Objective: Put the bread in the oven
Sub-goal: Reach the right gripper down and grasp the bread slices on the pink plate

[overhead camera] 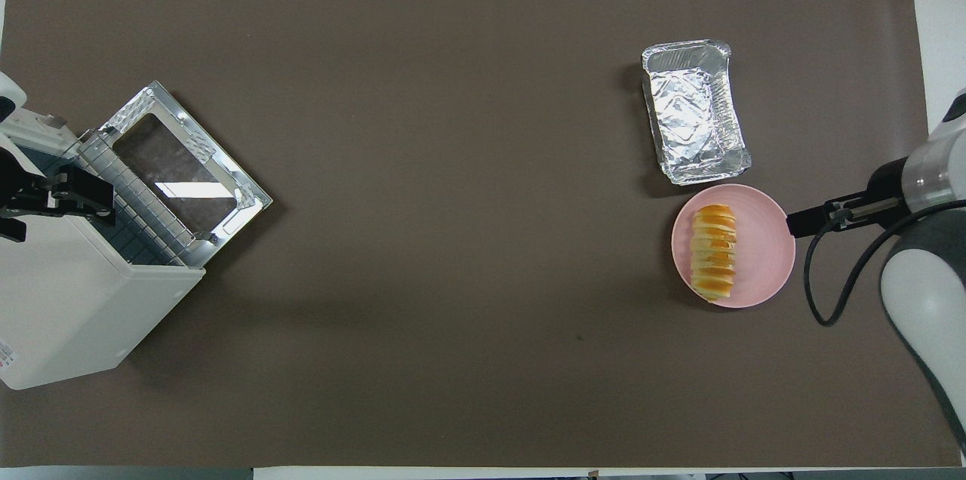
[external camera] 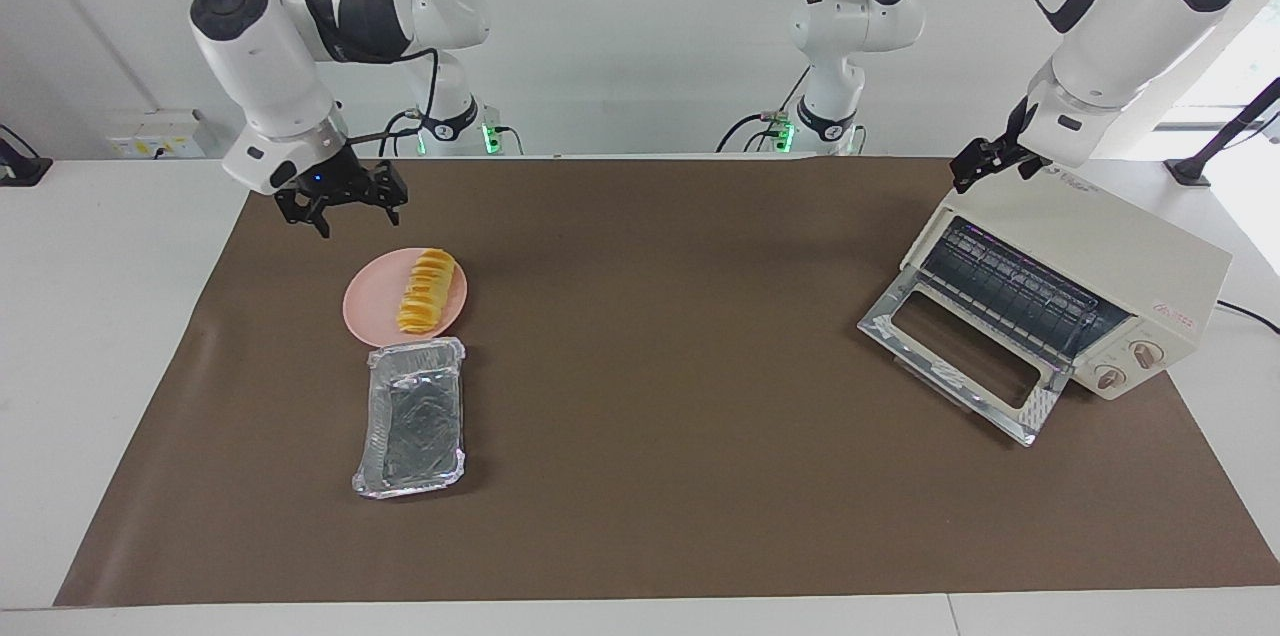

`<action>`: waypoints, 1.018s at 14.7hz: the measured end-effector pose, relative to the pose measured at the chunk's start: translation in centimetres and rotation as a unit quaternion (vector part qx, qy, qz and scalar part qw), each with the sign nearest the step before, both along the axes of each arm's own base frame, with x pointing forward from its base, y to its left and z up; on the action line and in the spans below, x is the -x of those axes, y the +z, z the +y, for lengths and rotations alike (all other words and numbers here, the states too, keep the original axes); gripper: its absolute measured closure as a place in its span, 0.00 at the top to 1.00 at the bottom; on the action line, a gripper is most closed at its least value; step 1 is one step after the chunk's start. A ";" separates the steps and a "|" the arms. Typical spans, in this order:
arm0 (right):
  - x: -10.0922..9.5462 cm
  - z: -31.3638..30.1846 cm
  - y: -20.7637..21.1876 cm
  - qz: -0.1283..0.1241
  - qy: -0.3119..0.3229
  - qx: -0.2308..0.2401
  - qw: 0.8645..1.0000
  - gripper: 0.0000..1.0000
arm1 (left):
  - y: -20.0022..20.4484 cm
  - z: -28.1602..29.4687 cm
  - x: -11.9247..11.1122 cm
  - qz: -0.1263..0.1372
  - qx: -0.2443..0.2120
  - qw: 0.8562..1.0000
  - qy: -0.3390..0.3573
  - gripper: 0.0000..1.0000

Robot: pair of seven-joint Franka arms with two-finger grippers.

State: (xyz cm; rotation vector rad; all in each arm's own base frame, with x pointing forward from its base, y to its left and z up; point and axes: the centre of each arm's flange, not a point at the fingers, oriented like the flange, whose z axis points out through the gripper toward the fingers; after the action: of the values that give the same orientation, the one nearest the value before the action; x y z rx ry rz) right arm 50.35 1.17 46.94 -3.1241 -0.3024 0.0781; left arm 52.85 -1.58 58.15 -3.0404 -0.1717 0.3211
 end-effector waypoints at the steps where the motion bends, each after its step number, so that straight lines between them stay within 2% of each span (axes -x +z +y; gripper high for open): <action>1: -0.1 0.7 -1.7 -0.002 -0.003 0.001 1.000 1.00 | 0.0 0.0 0.0 0.000 0.000 1.000 0.000 1.00; 7: -0.4 2.2 -11.5 -0.022 -0.019 0.001 1.000 1.00 | 0.0 0.0 0.0 0.000 0.000 1.000 0.000 1.00; 15: 0.6 2.9 -15.0 -0.028 -0.024 0.001 0.999 1.00 | 0.0 0.0 0.0 0.000 0.000 1.000 0.000 1.00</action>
State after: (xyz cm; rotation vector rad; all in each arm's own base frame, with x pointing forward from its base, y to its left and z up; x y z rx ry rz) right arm 49.75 4.05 31.97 -3.1373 -0.2286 -0.0085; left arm 52.85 -1.58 58.15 -3.0404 -0.1717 0.3211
